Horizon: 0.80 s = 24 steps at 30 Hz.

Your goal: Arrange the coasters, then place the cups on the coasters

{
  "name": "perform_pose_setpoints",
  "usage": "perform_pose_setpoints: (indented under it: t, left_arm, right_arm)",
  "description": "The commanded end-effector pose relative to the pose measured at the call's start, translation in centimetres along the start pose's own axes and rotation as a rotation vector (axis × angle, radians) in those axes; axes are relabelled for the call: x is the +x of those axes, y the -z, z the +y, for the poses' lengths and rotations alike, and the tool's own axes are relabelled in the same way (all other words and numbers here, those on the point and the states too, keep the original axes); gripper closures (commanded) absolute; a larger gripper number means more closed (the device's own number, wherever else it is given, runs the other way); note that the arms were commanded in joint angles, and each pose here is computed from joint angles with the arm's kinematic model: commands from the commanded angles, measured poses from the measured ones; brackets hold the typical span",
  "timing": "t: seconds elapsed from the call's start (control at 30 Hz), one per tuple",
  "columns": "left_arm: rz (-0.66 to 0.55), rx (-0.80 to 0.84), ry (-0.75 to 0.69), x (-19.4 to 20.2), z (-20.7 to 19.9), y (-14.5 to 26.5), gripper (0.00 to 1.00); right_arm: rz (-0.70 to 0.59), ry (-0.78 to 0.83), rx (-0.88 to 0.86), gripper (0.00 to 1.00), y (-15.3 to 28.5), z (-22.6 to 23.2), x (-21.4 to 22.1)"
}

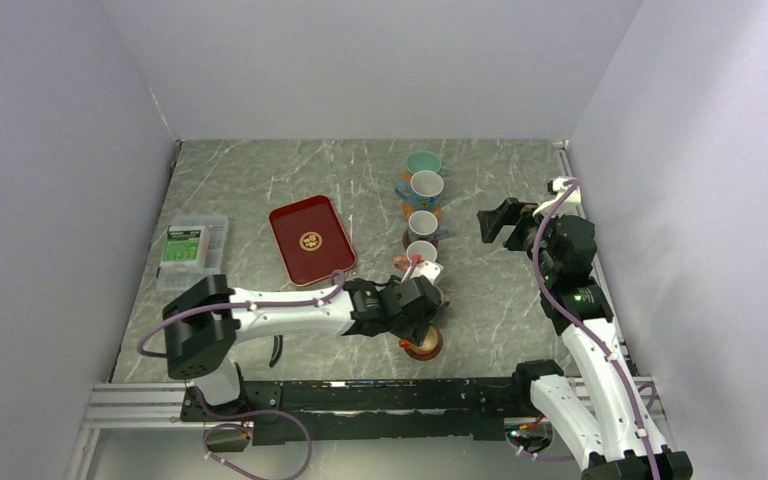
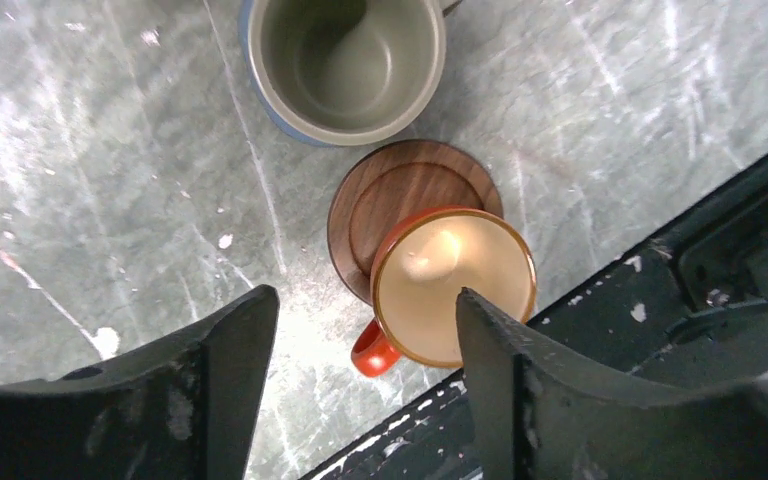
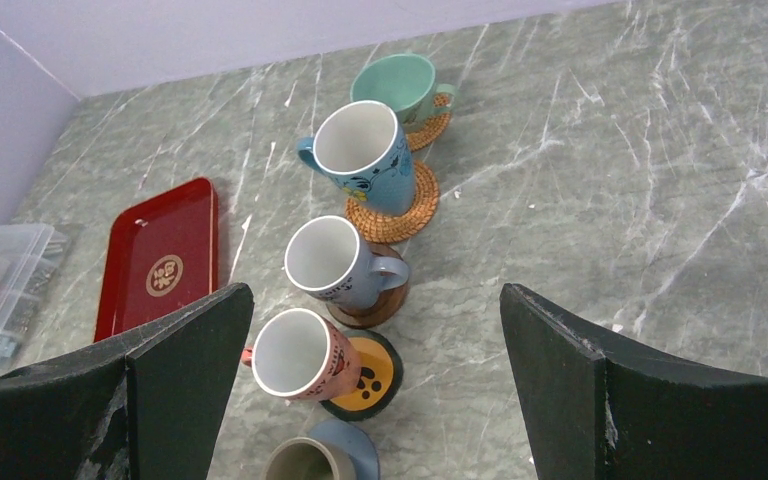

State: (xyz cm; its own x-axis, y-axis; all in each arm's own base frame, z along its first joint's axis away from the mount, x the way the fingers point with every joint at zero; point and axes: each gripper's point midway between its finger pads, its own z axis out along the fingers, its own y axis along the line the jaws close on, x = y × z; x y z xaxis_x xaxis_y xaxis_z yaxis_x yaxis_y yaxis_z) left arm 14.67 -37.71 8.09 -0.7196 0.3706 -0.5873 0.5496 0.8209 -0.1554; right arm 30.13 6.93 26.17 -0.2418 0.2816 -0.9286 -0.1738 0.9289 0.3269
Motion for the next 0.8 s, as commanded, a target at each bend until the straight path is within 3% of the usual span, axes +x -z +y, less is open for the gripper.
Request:
perform_pose_setpoints:
  t: [0.0, 0.13, 0.33, 0.6, 0.77]
  left_arm:
    - [-0.135, 0.047, 0.017, -4.3, -1.0, 4.0, 0.25]
    - [-0.137, 0.075, 0.005, -6.3, -0.5, 5.2, 0.13]
    - [-0.162, 0.054, 0.069, -10.2, 5.2, 6.0, 0.11]
    - [-0.314, -0.072, 0.242, -15.7, 19.6, 10.4, 0.1]
    - [-0.486, -0.218, 0.448, -16.9, 31.0, 16.4, 0.1]
  right_arm:
    - [-0.038, 0.014, -0.029, 0.0, -0.2, 0.7, -1.1]
    - [-0.03, 0.012, -0.028, 0.0, -0.2, 0.7, -1.1]
    - [0.007, -0.003, 0.006, 0.0, -0.5, 0.2, -0.9]
    - [0.123, -0.035, 0.289, 0.0, -1.5, -4.5, 0.0]
    - [0.086, -0.027, 0.396, 0.0, -0.9, -6.1, -1.2]
